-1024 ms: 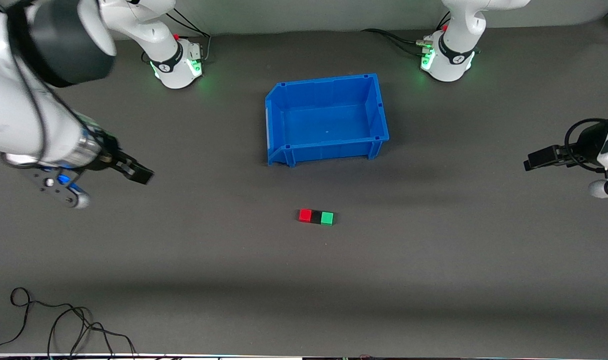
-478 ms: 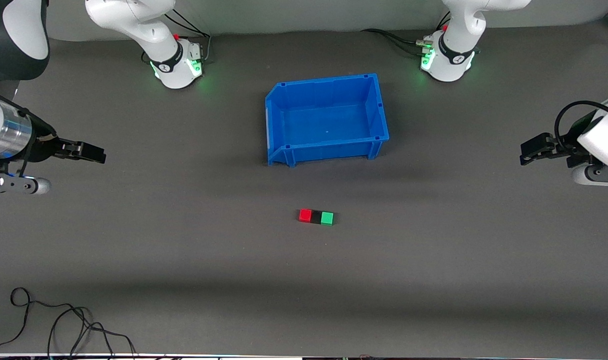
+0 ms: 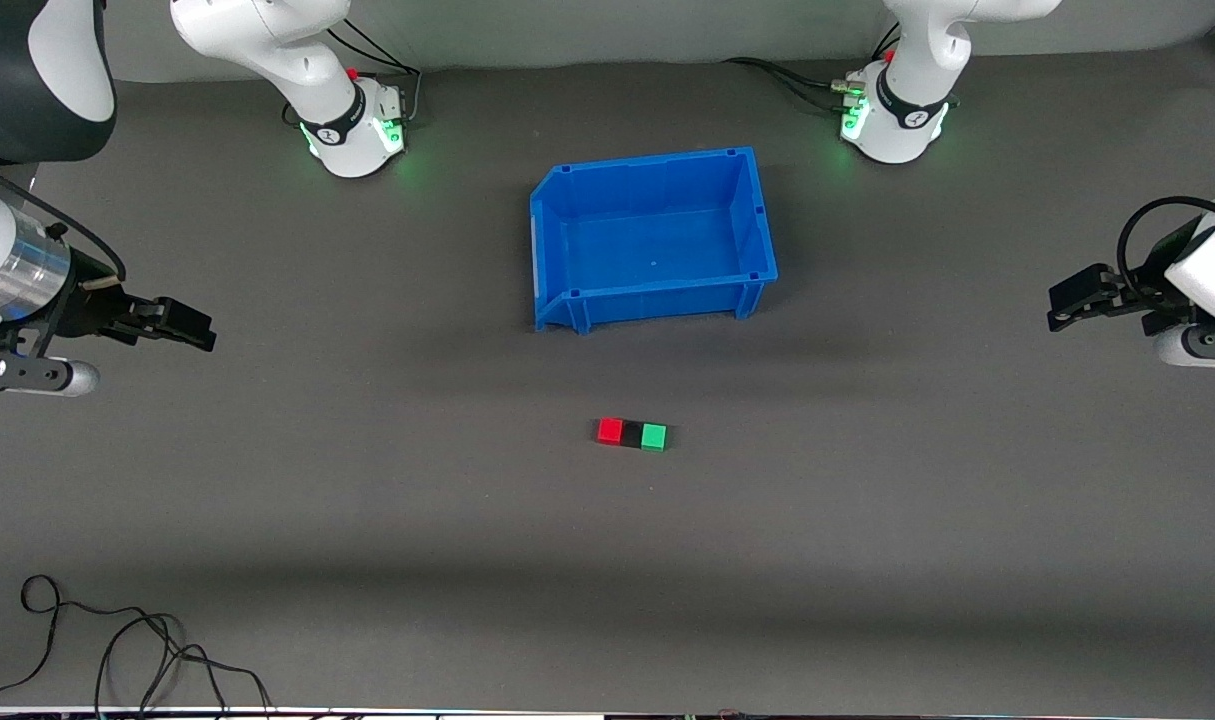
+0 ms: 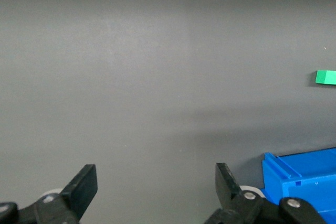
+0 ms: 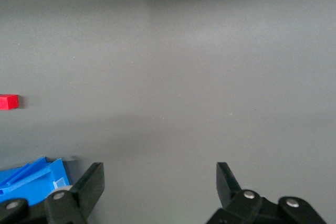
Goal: Attach green and red cubes to black cube
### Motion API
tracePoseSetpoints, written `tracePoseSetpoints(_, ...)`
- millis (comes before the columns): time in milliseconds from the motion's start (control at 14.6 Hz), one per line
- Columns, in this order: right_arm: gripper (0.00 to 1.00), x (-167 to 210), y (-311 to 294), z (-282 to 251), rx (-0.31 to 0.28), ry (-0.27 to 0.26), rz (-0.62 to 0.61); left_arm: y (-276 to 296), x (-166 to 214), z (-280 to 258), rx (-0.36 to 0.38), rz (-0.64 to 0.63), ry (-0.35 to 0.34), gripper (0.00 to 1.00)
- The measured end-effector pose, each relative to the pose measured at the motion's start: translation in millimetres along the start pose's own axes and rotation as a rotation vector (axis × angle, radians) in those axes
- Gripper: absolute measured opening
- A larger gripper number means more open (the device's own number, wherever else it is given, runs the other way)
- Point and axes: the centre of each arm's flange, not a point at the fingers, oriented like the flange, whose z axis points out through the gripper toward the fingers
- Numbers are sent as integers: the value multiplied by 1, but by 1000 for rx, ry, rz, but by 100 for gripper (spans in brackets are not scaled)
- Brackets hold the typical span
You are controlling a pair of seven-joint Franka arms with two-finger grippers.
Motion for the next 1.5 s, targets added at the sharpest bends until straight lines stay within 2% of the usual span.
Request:
tracePoseSetpoints(205,100,-7,3,0,9,6,-1,-9,-5,-1,-5,-9,4,100)
tracePoseSetpoints(546,100,-6,11,1,20,4,6,2,-10,-6,-8,11,6,100)
tracePoseSetpoints(956,100,-16,10,-5,15,11,-6,1,-19,-4,-7,10,-50,100)
tracePoseSetpoints(1502,100,-24,0,-1,8,7,-27,1,-20,-4,-5,10,-59,100)
